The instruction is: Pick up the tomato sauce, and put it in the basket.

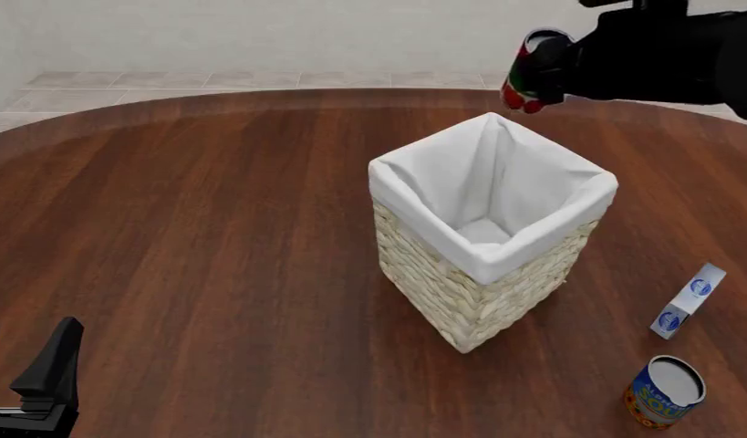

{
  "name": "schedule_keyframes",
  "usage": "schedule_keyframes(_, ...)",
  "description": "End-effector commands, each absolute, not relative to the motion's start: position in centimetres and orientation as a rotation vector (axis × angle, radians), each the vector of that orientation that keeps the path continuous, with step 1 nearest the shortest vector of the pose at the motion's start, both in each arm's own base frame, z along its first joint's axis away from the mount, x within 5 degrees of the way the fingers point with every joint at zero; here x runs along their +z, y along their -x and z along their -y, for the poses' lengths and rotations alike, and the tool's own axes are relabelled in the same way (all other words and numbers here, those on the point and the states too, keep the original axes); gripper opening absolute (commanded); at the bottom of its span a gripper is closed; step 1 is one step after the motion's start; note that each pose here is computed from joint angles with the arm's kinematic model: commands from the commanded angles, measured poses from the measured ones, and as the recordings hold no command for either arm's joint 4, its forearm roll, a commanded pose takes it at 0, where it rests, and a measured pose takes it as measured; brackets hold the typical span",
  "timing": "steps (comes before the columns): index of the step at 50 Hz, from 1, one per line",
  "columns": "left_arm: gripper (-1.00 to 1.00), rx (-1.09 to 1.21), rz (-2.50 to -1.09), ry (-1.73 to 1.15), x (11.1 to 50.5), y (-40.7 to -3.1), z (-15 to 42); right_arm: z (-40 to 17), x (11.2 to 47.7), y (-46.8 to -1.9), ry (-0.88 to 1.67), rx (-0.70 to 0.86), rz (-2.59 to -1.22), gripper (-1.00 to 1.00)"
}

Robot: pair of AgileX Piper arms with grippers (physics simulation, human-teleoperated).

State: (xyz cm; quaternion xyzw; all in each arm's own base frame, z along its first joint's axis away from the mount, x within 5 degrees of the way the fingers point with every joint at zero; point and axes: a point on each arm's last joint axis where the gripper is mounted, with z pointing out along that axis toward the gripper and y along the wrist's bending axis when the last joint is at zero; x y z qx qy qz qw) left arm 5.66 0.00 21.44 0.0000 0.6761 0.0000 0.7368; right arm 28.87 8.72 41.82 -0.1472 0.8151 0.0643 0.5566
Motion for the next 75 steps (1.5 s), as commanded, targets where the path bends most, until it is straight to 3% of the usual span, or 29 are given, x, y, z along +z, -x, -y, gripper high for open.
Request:
schedule_keyframes(1, 1.0, 0.0, -1.485, 0.0, 21.4, -5.7, 0.0, -9.7, 41.5, -28.0, 0.387, 0.177, -1.967, -1.0)
schedule_keyframes(75, 1.0, 0.0, -1.485, 0.0, 21.4, -5.7, 0.0, -11.5, 34.1, -32.8, 0.582, 0.082, -2.214, -1.0)
